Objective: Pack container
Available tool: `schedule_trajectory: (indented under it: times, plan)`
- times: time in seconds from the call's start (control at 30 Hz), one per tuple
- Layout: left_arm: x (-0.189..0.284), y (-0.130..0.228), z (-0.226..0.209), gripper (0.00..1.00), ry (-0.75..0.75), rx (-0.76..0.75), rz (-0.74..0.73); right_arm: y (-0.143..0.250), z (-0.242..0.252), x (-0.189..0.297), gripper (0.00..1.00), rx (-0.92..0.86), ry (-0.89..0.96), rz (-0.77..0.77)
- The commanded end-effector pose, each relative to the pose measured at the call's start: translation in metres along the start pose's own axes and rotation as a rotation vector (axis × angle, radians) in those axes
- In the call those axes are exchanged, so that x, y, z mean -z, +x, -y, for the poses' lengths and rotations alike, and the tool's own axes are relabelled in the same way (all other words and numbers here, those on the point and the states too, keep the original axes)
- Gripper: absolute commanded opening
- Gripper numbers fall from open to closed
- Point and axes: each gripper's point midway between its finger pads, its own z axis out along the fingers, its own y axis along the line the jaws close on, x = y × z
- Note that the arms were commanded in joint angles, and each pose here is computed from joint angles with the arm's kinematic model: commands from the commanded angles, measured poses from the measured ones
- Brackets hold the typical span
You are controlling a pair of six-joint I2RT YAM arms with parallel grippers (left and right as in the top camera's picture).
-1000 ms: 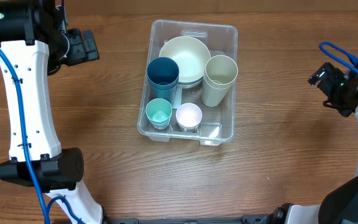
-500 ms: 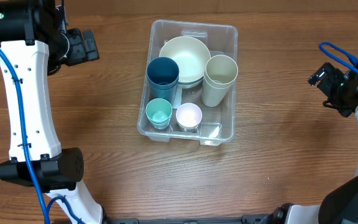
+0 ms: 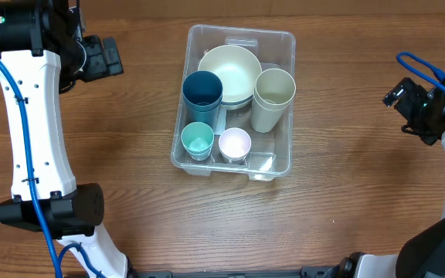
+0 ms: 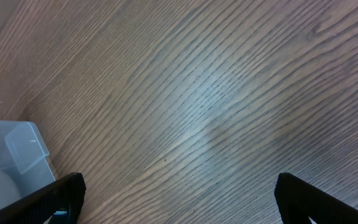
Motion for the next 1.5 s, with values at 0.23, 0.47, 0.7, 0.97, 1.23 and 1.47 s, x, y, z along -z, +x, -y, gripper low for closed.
schedule_trajectory:
  times: [0.23,0.47,0.7,0.97,1.23,1.47]
  plan:
    - [0.008,-0.005,-0.001,1.00,-0.008,-0.034,0.043,-0.006,-0.004,0.005,1.00,0.007,-0.015,0.018]
    - [0.053,-0.023,0.034,1.00,0.079,-0.206,0.267,-0.006,-0.004,0.005,1.00,0.007,-0.015,0.018]
    - [0.100,-0.018,0.061,1.00,0.129,-0.411,0.531,-0.006,-0.004,0.005,1.00,0.007,-0.015,0.018]
    - [0.098,0.029,0.047,1.00,0.167,-0.426,0.738,-0.006,-0.003,0.005,1.00,0.007,-0.015,0.017]
    - [0.050,0.099,0.024,1.00,0.191,-0.425,0.857,-0.006,-0.004,0.005,1.00,0.007,-0.015,0.018]
    - [-0.004,0.153,0.011,1.00,0.234,-0.436,0.934,-0.006,-0.004,0.005,1.00,0.007,-0.015,0.018]
